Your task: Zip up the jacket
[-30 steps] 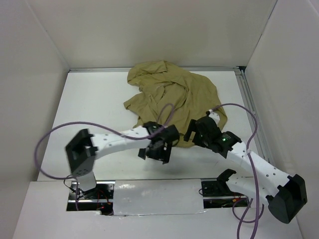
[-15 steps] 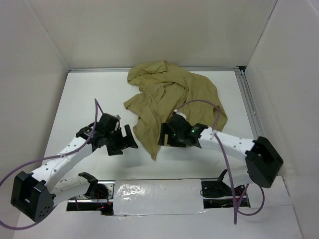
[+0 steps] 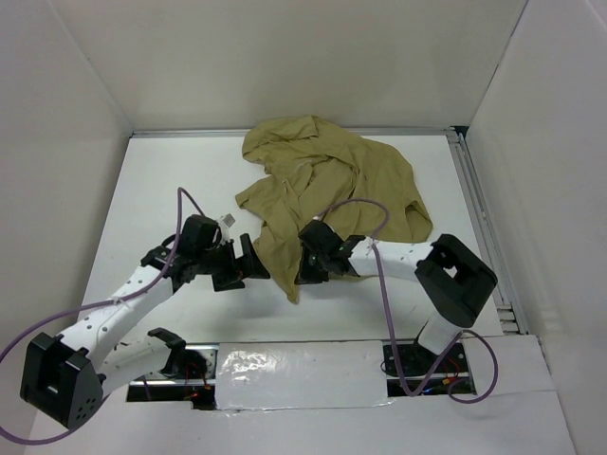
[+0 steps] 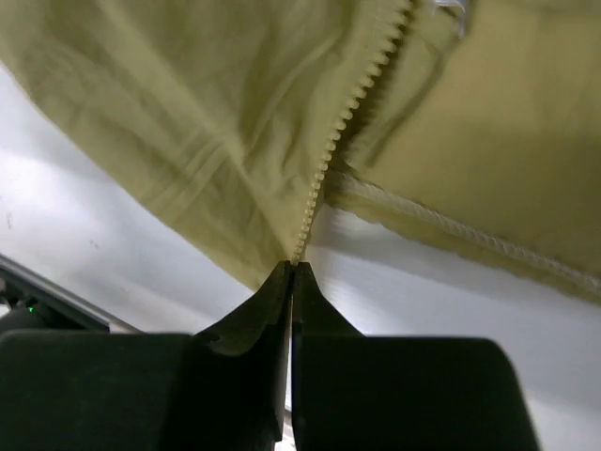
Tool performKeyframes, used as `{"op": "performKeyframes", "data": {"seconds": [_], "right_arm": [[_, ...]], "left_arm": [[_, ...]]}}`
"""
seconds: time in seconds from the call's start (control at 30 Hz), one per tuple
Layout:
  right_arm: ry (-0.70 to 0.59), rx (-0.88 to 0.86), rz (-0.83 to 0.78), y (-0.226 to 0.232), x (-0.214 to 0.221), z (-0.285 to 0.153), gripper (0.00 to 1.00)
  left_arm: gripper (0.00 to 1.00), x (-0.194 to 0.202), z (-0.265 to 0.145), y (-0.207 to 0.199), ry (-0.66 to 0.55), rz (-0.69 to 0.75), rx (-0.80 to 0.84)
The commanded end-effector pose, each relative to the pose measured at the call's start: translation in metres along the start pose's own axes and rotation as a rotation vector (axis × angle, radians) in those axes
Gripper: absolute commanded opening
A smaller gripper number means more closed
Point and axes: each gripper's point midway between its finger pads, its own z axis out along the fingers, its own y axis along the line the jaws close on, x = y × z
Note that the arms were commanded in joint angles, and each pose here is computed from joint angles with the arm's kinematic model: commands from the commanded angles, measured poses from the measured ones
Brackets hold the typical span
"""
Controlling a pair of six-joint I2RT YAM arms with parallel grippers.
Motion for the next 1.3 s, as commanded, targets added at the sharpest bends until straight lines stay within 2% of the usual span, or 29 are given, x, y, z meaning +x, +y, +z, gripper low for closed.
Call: {"op": "performKeyframes", "data": {"seconds": [0.0,0.13,0.17,0.3,0.47,0.53,0.87,1.27], "right_arm": [[-0.075,-0.124,-0.008,0.027,-0.025,-0.004,0.00],[-0.086,-0.256,-0.067,0.035,-0.032,-0.023,0.00],[-0.096,-0.362,-0.094,0.053,-0.035,-0.032,0.00],[-0.081,-0.552,-0.162,0.073,-0.032,-0.064,0.00],[-0.066,-0.726,-0.194,0.089,-0.027,-0.107,0.00],[-0.054,-0.786,-0.200,0.096,-0.023,-0.122,0.00],[0.055,-0.907,-0.123,0.101,-0.020,-0.145,0.00],[0.074,-0.953,-0.107,0.105,-0.023,-0.156,0.00]], "left_arm": [[0.99,-0.001,0.002,-0.006,0.009,0.032,0.047],[0.99,0.004,0.008,-0.011,0.046,0.061,0.078],[0.99,0.005,0.011,-0.011,0.057,0.066,0.081],[0.99,0.011,0.019,-0.014,0.078,0.103,0.115],[0.99,0.027,0.013,-0.039,0.132,0.220,0.342],[0.99,0.026,0.009,-0.052,0.116,0.270,0.427],[0.99,0.023,0.006,-0.077,0.033,0.549,0.674],[0.99,0.006,0.015,-0.096,-0.014,0.688,0.767]]}}
